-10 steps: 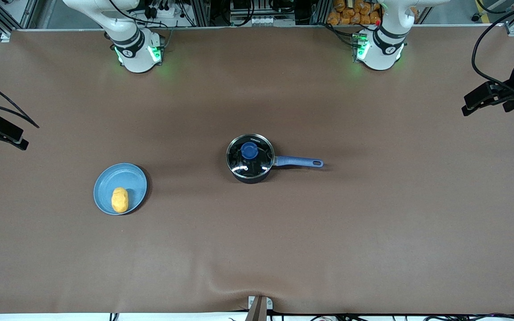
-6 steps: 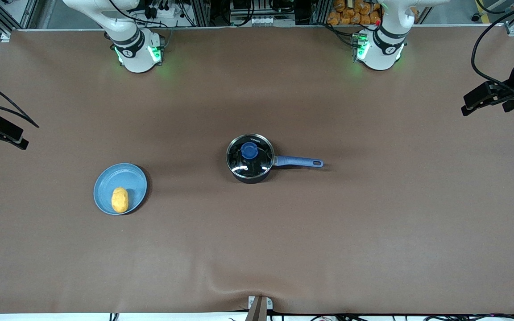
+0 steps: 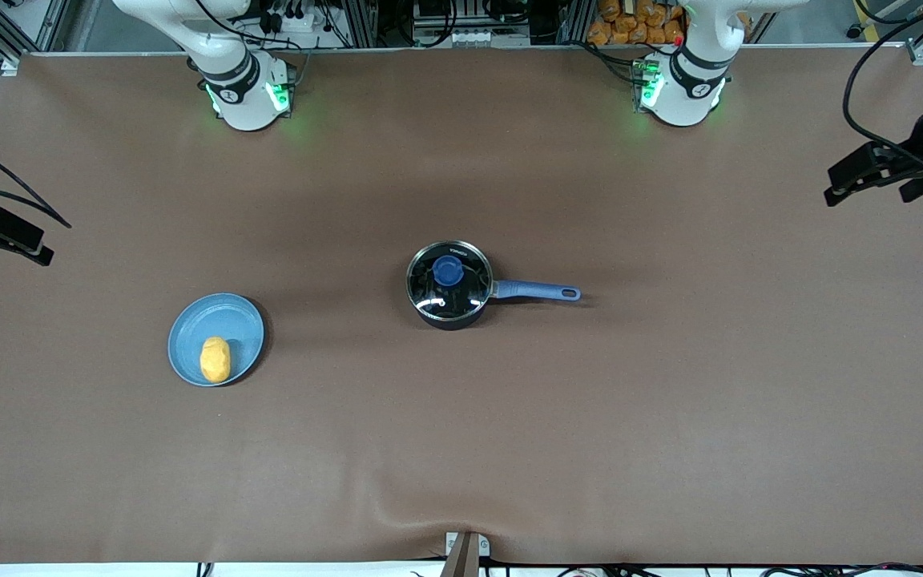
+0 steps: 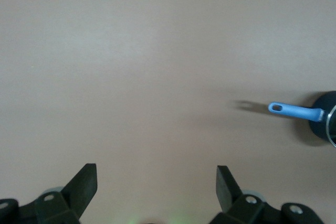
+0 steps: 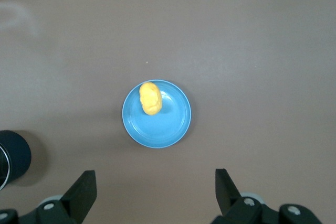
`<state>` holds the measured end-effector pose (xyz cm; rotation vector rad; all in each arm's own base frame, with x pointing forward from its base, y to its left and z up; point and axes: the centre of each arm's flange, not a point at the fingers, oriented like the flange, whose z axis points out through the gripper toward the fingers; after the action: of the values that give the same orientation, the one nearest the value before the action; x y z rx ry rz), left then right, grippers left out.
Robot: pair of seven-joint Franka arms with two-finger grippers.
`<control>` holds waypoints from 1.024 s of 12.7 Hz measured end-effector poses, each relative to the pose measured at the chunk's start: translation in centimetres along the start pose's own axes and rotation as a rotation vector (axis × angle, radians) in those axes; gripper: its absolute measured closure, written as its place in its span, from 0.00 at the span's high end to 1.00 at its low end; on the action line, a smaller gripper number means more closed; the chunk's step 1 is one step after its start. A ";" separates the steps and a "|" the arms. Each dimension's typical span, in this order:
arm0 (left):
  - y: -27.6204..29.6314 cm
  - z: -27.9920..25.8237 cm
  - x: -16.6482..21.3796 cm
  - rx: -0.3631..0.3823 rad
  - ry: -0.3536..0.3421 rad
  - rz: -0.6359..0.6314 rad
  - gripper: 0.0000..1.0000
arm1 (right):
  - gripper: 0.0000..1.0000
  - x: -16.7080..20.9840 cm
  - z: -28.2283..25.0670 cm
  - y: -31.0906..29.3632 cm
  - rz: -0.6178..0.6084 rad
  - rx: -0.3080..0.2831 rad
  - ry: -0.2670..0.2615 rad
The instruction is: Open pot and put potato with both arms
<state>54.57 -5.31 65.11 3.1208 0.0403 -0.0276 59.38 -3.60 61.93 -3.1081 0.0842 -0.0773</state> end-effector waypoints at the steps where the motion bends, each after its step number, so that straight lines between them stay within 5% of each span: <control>1: 1.8 0.6 0.0 -0.017 -0.013 0.030 1.00 | 1.00 0.3 1.2 0.0 -0.016 0.000 -0.021; 7: 21.0 8.3 -0.7 -0.016 -0.084 0.018 1.00 | 1.00 5.2 18.0 -2.2 -0.071 0.003 -0.157; 13: 35.6 17.8 -1.0 -0.062 -0.038 0.001 1.00 | 1.00 7.0 29.2 -4.4 -0.157 -0.004 -0.125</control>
<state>54.21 -41.29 48.04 3.0572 0.0388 -0.0833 68.08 1.25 33.27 -3.1084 -0.1628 0.1136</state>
